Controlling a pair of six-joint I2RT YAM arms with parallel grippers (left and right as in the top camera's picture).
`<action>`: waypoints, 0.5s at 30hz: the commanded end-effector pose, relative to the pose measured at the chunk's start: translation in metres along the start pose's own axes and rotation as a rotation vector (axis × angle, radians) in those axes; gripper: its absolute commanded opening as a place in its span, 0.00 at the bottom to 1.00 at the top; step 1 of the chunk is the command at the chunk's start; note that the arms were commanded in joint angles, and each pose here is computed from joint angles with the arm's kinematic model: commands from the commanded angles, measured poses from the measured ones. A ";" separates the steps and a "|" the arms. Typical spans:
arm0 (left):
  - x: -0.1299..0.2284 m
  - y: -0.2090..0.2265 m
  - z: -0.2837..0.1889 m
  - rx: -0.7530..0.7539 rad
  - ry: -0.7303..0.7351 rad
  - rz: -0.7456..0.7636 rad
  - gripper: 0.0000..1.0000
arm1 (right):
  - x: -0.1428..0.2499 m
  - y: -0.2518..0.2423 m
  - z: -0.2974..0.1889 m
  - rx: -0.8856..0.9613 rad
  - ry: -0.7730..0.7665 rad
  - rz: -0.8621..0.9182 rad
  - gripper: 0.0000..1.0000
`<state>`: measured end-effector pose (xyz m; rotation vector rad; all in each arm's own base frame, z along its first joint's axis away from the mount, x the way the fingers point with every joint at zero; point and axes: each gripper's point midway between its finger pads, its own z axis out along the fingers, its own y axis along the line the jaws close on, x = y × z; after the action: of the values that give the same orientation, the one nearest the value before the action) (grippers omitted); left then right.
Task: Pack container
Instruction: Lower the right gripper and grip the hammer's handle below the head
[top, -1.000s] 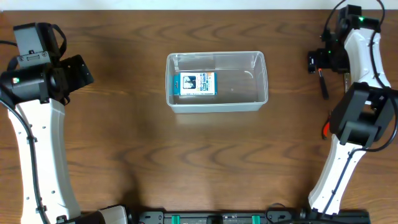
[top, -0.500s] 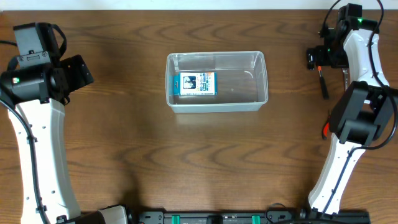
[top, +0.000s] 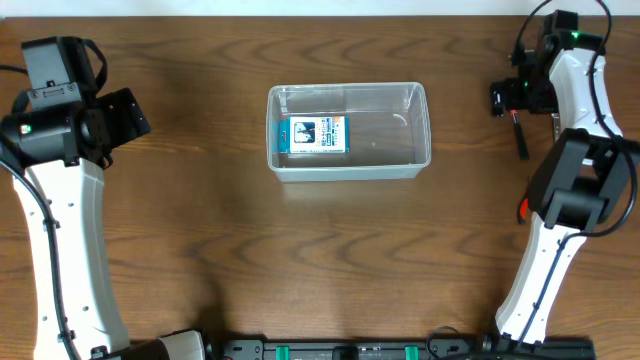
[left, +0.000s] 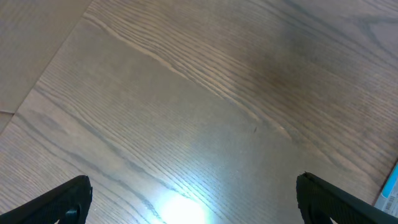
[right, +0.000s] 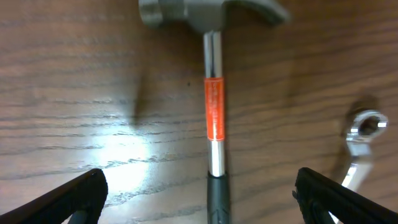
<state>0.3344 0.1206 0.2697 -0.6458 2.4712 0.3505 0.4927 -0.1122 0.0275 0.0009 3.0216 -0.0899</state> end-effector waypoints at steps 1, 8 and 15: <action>-0.001 0.005 0.000 -0.024 -0.004 0.013 0.98 | 0.005 0.008 0.014 -0.016 0.035 -0.022 0.99; -0.001 0.005 0.000 -0.024 -0.004 0.013 0.98 | 0.009 0.009 0.022 -0.022 0.058 -0.023 0.99; -0.001 0.005 0.000 -0.024 -0.004 0.013 0.98 | 0.009 0.014 0.022 -0.056 0.053 -0.045 0.99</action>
<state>0.3344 0.1206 0.2696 -0.6458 2.4715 0.3505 0.4874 -0.1092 0.0144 -0.0207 3.0596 -0.0617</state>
